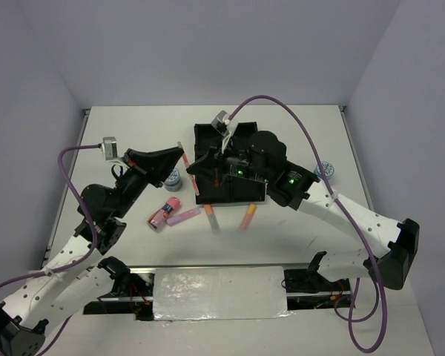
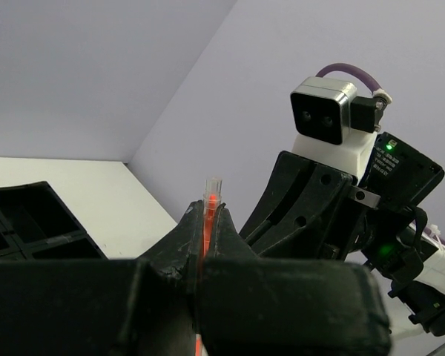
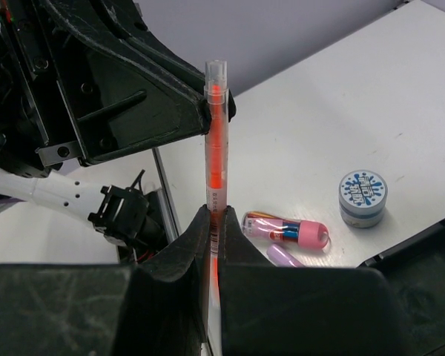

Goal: Sort the stationery into containers
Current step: Close the pen cap on the pen, then place the pen in the storage box.

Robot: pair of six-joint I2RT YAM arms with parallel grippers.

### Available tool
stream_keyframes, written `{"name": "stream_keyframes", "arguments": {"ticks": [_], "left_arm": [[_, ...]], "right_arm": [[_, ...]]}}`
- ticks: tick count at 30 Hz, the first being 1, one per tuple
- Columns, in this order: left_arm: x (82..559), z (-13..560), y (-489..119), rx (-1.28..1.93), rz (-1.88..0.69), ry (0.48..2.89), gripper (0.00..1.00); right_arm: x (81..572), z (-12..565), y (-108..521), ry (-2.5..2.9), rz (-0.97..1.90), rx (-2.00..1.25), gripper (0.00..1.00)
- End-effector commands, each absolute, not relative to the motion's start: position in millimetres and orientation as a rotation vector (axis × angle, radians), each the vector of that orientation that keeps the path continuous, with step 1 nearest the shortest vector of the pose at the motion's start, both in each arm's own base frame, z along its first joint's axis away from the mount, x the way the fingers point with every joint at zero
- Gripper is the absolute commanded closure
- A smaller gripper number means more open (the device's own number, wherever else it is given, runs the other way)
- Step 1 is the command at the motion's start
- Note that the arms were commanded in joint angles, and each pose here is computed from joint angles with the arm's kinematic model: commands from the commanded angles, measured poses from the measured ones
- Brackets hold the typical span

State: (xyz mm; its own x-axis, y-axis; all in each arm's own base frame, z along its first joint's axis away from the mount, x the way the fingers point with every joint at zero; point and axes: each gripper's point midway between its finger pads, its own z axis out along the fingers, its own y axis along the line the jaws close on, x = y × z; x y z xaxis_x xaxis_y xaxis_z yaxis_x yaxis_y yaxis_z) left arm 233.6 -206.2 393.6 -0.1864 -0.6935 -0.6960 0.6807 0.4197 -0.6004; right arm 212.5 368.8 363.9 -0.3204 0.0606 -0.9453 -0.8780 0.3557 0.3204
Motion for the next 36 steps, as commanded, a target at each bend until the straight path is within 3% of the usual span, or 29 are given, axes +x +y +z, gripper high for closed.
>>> {"name": "stream_keyframes", "arguments": {"ticks": [1,5,6,9,12,13,14,15,21,25,27,32,36], "left_arm": [[196,310,-252,0.229,-1.362,1.612,1.00],[197,316,-248,0.223,-1.332,1.603,0.97],[198,321,-248,0.232,-1.323,1.591,0.87],[200,325,-245,0.216,-1.302,1.589,0.73],[201,334,-241,0.194,-1.291,1.571,0.45],[203,343,-238,0.175,-1.279,1.551,0.23],[205,347,-236,0.161,-1.272,1.541,0.07],[207,357,-233,0.140,-1.260,1.522,0.01],[214,395,-223,0.106,-1.206,1.446,0.01],[228,380,-204,0.024,-1.038,1.567,0.01],[241,376,-173,-0.098,-0.857,1.608,0.01],[244,314,-80,-0.345,-0.272,1.828,0.01],[232,300,-55,-0.301,-0.115,1.869,0.01]], "right_arm": [[210,513,347,1.048,1.184,-0.622,1.00],[214,483,354,1.100,1.173,-0.647,1.00],[217,468,356,1.128,1.170,-0.650,1.00],[217,454,356,1.155,1.170,-0.648,1.00],[219,440,355,1.193,1.157,-0.636,1.00],[223,432,354,1.216,1.146,-0.627,1.00],[227,427,354,1.238,1.131,-0.614,1.00],[231,417,355,1.263,1.118,-0.608,1.00],[266,371,352,1.408,1.006,-0.528,1.00],[298,344,337,1.541,0.851,-0.470,1.00],[323,345,330,1.603,0.728,-0.432,1.00],[352,279,315,1.865,0.459,-0.500,1.00],[363,232,312,1.975,0.360,-0.564,1.00]]}}
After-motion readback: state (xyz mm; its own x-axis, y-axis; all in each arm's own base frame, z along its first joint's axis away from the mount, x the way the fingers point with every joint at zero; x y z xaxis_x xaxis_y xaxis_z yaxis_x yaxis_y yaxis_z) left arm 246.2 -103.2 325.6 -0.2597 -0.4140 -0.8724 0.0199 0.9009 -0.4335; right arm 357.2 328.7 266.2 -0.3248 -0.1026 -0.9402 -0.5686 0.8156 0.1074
